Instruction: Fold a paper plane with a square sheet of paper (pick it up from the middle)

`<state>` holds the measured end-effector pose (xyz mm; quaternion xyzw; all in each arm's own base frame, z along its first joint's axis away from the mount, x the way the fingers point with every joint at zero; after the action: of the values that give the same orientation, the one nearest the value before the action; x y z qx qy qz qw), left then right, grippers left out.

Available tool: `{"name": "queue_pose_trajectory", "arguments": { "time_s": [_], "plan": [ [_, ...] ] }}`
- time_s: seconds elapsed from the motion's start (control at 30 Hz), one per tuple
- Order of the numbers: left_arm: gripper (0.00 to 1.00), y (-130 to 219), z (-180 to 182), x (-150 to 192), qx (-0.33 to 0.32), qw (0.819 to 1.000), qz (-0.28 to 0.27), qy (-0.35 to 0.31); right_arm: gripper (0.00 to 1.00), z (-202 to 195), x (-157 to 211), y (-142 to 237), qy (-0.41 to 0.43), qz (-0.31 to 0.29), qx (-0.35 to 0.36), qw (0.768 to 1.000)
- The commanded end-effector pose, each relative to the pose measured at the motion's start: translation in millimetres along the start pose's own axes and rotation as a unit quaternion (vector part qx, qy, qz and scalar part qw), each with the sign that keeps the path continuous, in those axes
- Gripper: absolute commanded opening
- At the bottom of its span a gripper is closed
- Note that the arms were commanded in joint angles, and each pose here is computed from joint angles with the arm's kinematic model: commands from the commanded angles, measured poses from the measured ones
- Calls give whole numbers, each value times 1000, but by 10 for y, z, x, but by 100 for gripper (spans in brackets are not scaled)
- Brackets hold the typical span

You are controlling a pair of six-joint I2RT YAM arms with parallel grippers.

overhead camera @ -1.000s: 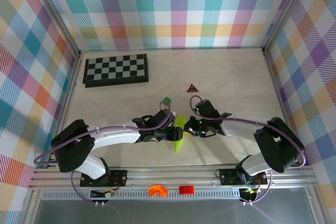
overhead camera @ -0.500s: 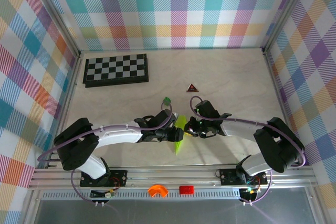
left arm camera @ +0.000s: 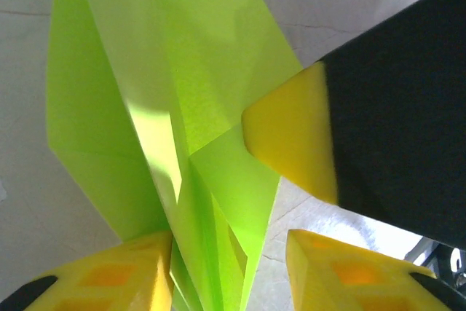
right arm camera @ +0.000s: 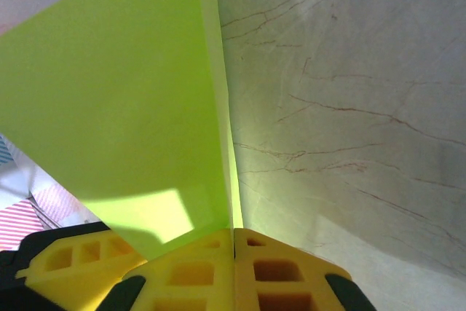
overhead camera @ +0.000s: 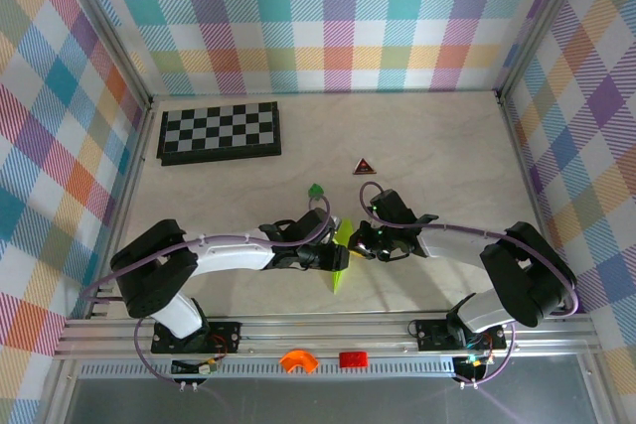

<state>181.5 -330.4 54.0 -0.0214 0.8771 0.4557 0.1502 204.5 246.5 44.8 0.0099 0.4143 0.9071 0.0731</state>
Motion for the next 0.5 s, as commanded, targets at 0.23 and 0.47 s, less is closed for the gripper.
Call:
{"name": "queue_pose_trajectory", "arguments": {
  "time_s": [0.23, 0.47],
  "plan": [
    [31, -110, 14, 38, -16, 1000, 16, 2, 8, -51, 48, -5, -7, 6, 6, 1000],
    [24, -156, 3, 31, -12, 1000, 17, 6, 8, -66, 55, -5, -9, 6, 8, 1000]
  ]
}}
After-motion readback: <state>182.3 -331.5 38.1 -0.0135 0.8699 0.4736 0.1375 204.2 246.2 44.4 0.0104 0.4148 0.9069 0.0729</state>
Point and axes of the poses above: each hand's point on the last joint's axis, 136 mm out from that joint toward the fingers, its own y axis back along the fingers, its own z axis along the line the jaws close on, x = y × z, the point moved 1 cm from there along y, back along the fingers, and after that the axes turned 4 degrees about y, right-handed, at the moved point
